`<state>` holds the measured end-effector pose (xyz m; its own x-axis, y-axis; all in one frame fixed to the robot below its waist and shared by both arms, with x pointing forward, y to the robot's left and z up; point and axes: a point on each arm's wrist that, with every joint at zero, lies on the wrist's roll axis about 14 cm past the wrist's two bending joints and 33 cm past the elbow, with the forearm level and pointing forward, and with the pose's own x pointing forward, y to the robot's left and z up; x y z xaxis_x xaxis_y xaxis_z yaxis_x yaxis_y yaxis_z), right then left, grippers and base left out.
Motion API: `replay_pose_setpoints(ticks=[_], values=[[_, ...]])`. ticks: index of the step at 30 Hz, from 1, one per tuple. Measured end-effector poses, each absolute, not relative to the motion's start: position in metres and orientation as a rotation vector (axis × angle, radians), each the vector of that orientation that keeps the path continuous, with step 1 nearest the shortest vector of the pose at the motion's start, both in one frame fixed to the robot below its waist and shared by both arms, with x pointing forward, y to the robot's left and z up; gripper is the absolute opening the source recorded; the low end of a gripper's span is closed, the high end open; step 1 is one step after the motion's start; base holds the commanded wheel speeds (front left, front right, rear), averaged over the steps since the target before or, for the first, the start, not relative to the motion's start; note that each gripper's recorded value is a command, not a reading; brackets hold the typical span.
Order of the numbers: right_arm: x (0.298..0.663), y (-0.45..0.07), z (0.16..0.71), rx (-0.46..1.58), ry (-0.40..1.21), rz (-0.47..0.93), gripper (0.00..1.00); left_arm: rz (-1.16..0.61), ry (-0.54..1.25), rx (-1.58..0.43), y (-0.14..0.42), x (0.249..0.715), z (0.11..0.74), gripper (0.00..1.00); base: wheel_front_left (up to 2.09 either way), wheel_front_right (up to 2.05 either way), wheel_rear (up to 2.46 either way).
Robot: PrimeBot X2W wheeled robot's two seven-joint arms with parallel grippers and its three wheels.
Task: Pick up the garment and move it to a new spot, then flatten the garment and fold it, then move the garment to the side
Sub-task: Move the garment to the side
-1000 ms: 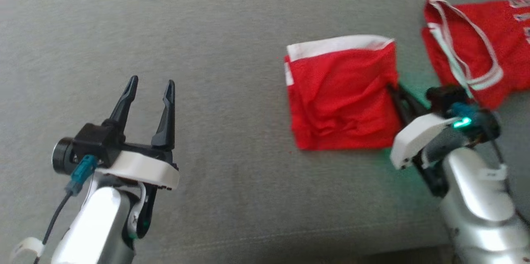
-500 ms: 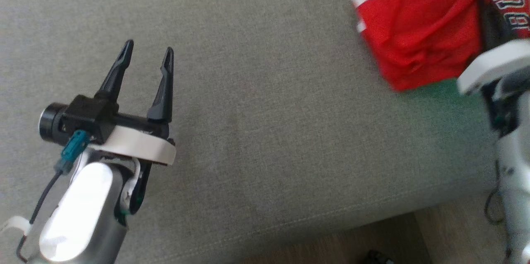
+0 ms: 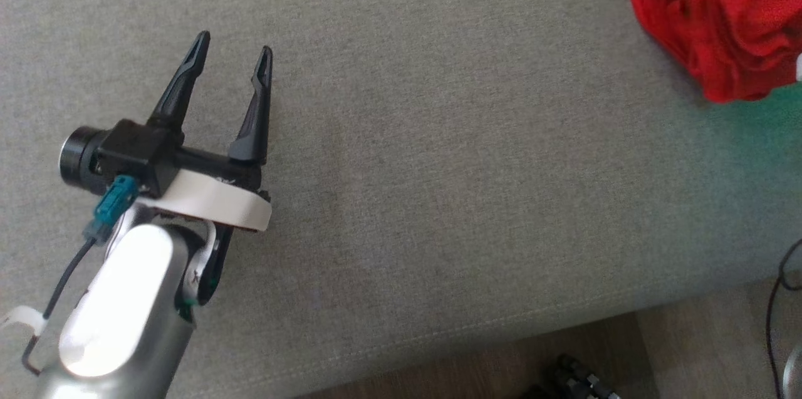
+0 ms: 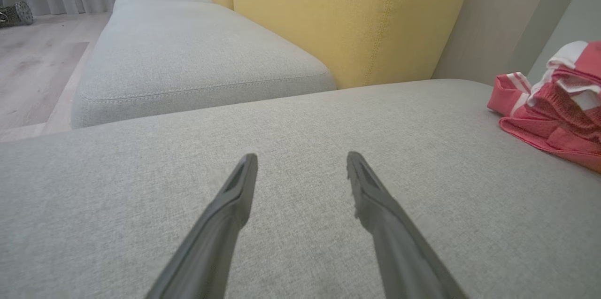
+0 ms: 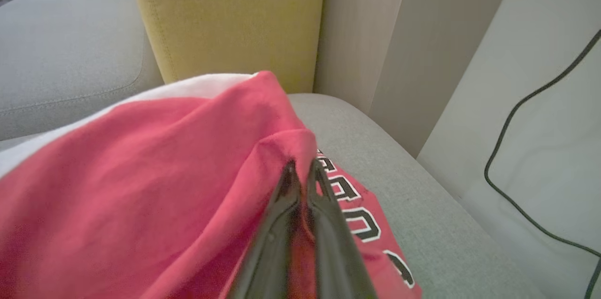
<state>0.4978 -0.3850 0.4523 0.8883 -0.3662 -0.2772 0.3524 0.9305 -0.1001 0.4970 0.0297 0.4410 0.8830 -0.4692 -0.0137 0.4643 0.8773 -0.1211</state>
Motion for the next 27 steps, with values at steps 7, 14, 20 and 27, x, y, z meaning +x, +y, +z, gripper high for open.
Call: replay_pose_setpoints(ticks=[7,14,20,27], values=[[0.495,-0.392,0.416,-0.011,0.393,-0.412,0.0,-0.487,0.052,-0.119,0.03,0.505,0.432,1.0,0.0,0.0,0.0],[0.494,-0.396,0.4,0.028,0.427,-0.441,1.0,-0.492,0.063,-0.113,0.029,0.506,0.425,1.0,0.0,0.0,0.0],[0.488,-0.397,0.404,0.037,0.414,-0.451,1.0,-0.494,0.061,-0.102,0.028,0.505,0.428,1.0,0.0,0.0,0.0],[0.49,-0.372,0.455,-0.012,0.213,-0.368,1.0,-0.464,0.023,-0.086,0.039,0.493,0.45,1.0,0.0,0.0,0.0]])
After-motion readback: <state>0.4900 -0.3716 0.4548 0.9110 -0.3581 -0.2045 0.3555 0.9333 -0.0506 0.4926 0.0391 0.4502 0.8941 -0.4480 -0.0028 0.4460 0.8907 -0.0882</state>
